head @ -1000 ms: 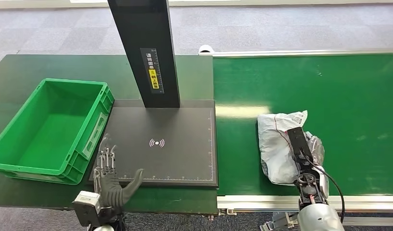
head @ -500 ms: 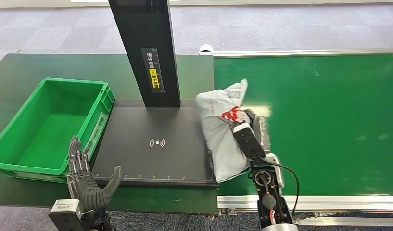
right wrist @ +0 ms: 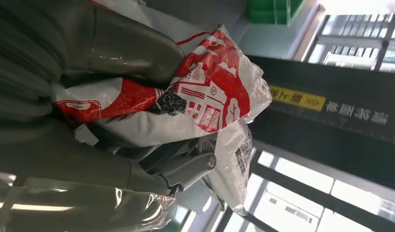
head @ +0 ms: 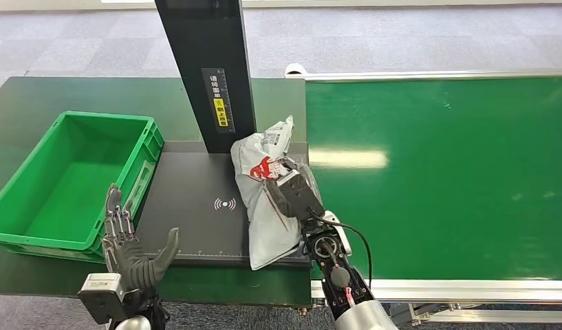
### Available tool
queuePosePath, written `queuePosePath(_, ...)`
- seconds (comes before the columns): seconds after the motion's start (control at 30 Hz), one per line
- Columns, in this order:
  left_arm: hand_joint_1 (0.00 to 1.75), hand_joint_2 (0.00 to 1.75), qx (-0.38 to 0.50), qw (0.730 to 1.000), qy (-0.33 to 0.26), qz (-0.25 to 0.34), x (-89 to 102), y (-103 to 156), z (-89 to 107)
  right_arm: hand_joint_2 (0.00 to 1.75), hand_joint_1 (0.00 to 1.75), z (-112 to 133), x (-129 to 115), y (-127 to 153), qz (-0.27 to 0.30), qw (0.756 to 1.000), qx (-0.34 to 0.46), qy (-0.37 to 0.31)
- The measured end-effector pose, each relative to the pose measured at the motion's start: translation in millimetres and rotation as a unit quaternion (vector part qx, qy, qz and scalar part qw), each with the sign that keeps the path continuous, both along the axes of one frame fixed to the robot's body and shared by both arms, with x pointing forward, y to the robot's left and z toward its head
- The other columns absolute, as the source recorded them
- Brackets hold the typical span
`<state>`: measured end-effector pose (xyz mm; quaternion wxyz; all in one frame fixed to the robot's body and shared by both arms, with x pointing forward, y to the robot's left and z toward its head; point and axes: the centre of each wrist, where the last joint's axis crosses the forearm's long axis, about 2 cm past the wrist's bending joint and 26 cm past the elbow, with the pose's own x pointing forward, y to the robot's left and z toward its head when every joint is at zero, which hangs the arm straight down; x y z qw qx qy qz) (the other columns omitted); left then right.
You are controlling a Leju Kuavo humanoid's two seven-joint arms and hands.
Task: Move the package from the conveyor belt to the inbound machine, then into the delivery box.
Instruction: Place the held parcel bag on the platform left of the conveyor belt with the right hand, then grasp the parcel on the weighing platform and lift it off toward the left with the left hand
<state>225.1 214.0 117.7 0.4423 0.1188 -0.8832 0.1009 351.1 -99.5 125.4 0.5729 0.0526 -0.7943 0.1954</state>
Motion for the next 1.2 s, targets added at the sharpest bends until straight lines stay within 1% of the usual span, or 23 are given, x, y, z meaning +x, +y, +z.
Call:
queuePosePath(0.1,0.0,1.75,0.002,1.0,0.004,-0.005,3.3,-3.8,-1.8,1.75,0.0,-6.1,-2.3,14.1,0.031,0.999,0.016,0.036)
queuePosePath(0.23,0.0,1.75,-0.001,1.0,0.013,-0.023,2.6,-6.8,-7.1,1.75,0.0,-11.8,-6.9,25.7,0.047,0.997,0.029,0.052)
queuePosePath(0.3,0.0,1.75,-0.008,0.998,0.023,-0.053,3.6,-10.5,-12.8,1.75,0.0,-15.1,-8.7,27.7,0.056,0.996,0.039,0.049)
queuePosePath(0.37,0.0,1.75,-0.005,0.995,0.038,-0.091,9.2,-18.7,-20.7,1.75,0.0,-19.2,-10.0,27.3,0.067,0.995,0.048,0.05)
queuePosePath(0.43,0.0,1.75,0.008,0.992,0.054,-0.118,20.6,-30.1,-27.2,1.75,0.0,-23.3,-11.3,26.0,0.076,0.994,0.059,0.052)
queuePosePath(0.53,0.0,1.75,0.044,0.988,0.065,-0.134,45.9,-47.6,-28.0,1.75,0.0,-27.4,-13.1,24.5,0.077,0.993,0.08,0.04)
queuePosePath(0.6,0.0,1.75,0.091,0.983,0.068,-0.142,65.9,-55.3,-26.6,1.75,0.0,-28.0,-15.4,23.1,0.065,0.993,0.097,0.023)
queuePosePath(0.7,0.0,1.75,0.165,0.971,0.076,-0.157,93.1,-58.3,-24.7,1.75,0.0,-21.8,-20.6,17.6,0.034,0.989,0.141,-0.01)
queuePosePath(0.77,0.0,1.75,0.221,0.957,0.093,-0.162,108.2,-58.0,-23.2,1.75,0.0,-14.3,-23.2,6.7,0.003,0.984,0.177,-0.036)
queuePosePath(0.9,0.0,1.75,0.313,0.927,0.144,-0.149,130.4,-53.8,-20.8,1.75,0.0,-3.2,-28.7,-29.9,-0.057,0.967,0.235,-0.08)
queuePosePath(0.97,0.0,1.75,0.348,0.911,0.17,-0.142,138.5,-52.3,-19.6,1.75,0.0,-0.7,-31.9,-50.6,-0.072,0.96,0.254,-0.096)
queuePosePath(1.07,0.0,1.75,0.406,0.879,0.214,-0.127,149.1,-52.2,-16.2,1.75,0.0,0.5,-36.7,-79.2,-0.087,0.951,0.273,-0.115)
queuePosePath(1.2,1.43,1.75,0.473,0.835,0.261,-0.107,161.8,-54.0,-8.2,1.75,0.0,1.4,-44.8,-115.6,-0.119,0.942,0.28,-0.14)
